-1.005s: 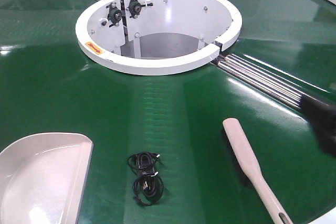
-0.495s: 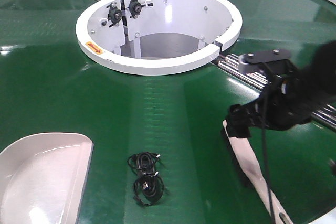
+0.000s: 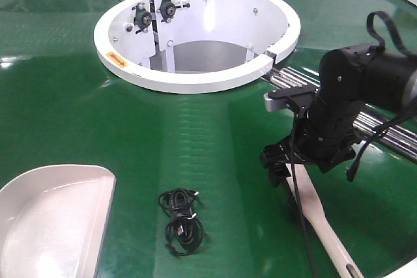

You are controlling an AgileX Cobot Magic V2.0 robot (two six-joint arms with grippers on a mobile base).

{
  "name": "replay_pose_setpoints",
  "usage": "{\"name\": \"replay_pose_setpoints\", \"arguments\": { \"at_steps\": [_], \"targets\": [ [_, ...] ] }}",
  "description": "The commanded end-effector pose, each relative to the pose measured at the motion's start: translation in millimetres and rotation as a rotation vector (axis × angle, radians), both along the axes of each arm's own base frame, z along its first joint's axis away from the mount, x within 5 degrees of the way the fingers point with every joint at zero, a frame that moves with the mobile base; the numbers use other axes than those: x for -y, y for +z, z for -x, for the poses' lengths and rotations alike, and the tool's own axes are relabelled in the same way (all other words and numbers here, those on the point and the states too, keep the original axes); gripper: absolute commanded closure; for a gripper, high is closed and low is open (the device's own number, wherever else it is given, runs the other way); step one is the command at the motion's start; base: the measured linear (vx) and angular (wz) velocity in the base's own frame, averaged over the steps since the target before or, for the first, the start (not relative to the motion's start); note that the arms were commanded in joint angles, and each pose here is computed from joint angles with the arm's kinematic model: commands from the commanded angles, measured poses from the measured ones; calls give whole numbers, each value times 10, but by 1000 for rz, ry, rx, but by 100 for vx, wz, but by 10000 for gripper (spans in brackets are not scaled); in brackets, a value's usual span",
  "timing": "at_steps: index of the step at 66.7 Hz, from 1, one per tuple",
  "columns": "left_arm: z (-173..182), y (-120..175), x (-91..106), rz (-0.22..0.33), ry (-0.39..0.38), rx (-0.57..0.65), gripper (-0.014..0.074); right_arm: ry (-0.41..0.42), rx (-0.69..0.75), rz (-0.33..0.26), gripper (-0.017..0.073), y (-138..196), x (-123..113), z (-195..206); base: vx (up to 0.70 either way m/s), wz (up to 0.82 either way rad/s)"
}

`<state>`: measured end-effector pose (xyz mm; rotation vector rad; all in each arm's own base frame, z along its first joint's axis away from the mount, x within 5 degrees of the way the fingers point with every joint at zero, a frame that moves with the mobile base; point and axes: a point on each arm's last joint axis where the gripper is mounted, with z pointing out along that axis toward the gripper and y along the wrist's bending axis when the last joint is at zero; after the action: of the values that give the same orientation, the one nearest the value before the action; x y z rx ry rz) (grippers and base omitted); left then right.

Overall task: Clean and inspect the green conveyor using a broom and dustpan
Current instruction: 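Lower the right gripper onto the cream brush handle and grasp it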

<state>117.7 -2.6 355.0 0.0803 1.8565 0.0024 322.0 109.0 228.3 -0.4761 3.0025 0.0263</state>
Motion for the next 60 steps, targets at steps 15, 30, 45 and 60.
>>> {"name": "replay_pose_setpoints", "arguments": {
  "at_steps": [15, 30, 45, 60],
  "targets": [
    [-11, 161, -1, 14, 6, 88, 4, 5, 23, -84, -36, 35, 175, -144, 0, 0],
    [-11, 161, -1, 14, 6, 88, 4, 23, 79, -105, -29, 41, 40, -165, 0, 0],
    [0, 152, 2, 15, 3, 76, 4, 2, 50, -74, -29, -103, 61, -218, 0, 0],
    [6, 126, 5, 14, -2, 47, 4, 1, 6, -60, 19, -204, 60, -226, 0, 0]
  ]
}}
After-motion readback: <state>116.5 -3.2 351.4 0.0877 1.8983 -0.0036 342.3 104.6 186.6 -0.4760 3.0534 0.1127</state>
